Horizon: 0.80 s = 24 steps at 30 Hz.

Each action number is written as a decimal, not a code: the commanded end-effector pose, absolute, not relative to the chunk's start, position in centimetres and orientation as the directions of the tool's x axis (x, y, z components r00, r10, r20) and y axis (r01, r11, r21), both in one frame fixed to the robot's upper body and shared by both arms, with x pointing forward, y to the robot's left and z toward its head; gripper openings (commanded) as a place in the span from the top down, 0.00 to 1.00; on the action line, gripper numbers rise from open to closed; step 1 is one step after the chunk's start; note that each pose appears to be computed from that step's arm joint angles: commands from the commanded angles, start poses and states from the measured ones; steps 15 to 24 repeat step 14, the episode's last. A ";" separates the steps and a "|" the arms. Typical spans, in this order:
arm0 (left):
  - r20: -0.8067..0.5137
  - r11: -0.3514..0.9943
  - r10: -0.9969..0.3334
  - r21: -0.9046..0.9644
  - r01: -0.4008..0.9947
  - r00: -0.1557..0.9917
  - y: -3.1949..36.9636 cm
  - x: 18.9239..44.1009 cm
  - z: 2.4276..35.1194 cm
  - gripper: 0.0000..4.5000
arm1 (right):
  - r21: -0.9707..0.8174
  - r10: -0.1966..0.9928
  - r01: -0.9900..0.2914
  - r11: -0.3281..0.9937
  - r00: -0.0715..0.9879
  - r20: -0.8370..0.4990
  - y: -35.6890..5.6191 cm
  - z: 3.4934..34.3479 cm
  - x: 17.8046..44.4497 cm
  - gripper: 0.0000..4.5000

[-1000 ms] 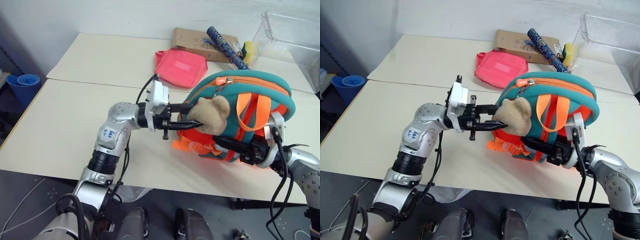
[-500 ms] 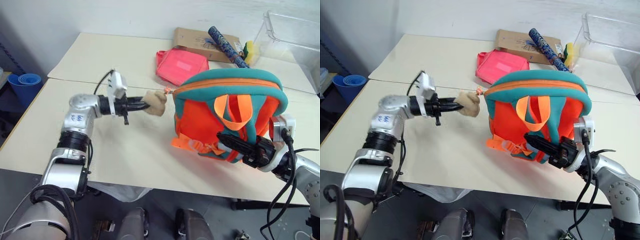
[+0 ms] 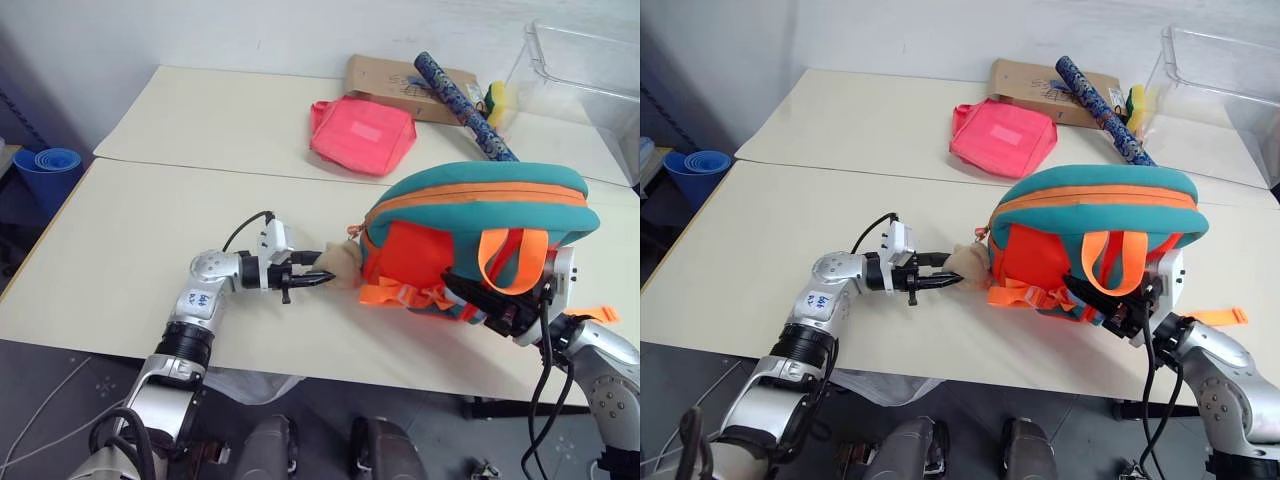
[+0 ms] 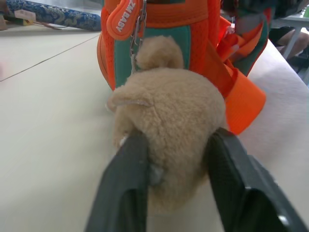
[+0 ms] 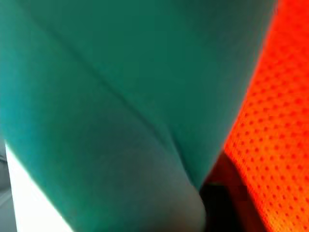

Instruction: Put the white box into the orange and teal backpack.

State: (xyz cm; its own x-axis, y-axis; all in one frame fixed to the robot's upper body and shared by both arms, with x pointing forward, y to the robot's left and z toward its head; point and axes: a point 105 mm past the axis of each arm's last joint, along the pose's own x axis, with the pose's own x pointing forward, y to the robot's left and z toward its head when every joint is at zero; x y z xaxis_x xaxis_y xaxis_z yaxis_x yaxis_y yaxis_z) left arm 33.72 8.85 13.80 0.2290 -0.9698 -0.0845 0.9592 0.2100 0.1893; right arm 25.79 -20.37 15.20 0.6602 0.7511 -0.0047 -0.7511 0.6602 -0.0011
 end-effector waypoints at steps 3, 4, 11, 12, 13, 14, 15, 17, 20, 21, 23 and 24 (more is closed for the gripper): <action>-0.113 0.255 -0.951 0.242 0.936 0.289 15.1 30.3 15.0 0.16 | -0.259 0.728 -0.735 0.627 0.671 -0.139 -24.6 14.8 22.7 0.33; -0.139 0.263 -0.943 0.240 0.934 0.301 16.1 29.6 14.6 0.11 | -0.286 0.714 -0.731 0.620 0.676 -0.180 -25.8 14.4 22.1 0.26; -0.257 0.398 -0.838 0.316 0.861 0.482 20.8 27.2 12.8 0.09 | -0.437 0.613 -0.646 0.625 0.754 -0.237 -31.3 14.6 21.6 0.01; -0.266 0.396 -0.837 0.308 0.865 0.478 20.8 26.8 12.6 0.09 | -0.461 0.606 -0.641 0.614 0.757 -0.245 -31.7 14.5 21.7 0.01; -0.273 0.393 -0.838 0.301 0.869 0.473 20.8 26.4 12.4 0.09 | -0.482 0.600 -0.638 0.601 0.758 -0.255 -32.2 14.2 21.9 0.01; -0.276 0.389 -0.839 0.297 0.872 0.468 20.7 26.1 12.3 0.09 | -0.488 0.591 -0.631 0.602 0.764 -0.258 -32.6 14.0 22.0 0.01; -0.276 0.389 -0.839 0.297 0.872 0.468 20.7 26.1 12.3 0.09 | -0.488 0.591 -0.631 0.602 0.764 -0.258 -32.6 14.0 22.0 0.01; -0.276 0.389 -0.839 0.297 0.872 0.468 20.7 26.1 12.3 0.09 | -0.488 0.591 -0.631 0.602 0.764 -0.258 -32.6 14.0 22.0 0.01; -0.276 0.389 -0.839 0.297 0.872 0.468 20.7 26.1 12.3 0.09 | -0.488 0.591 -0.631 0.602 0.764 -0.258 -32.6 14.0 22.0 0.01; -0.276 0.389 -0.839 0.297 0.872 0.468 20.7 26.1 12.3 0.09 | -0.488 0.591 -0.631 0.602 0.764 -0.258 -32.6 14.0 22.0 0.01; -0.276 0.389 -0.839 0.297 0.872 0.468 20.7 26.1 12.3 0.09 | -0.488 0.591 -0.631 0.602 0.764 -0.258 -32.6 14.0 22.0 0.01; -0.276 0.389 -0.839 0.297 0.872 0.468 20.7 26.1 12.3 0.09 | -0.488 0.591 -0.631 0.602 0.764 -0.258 -32.6 14.0 22.0 0.01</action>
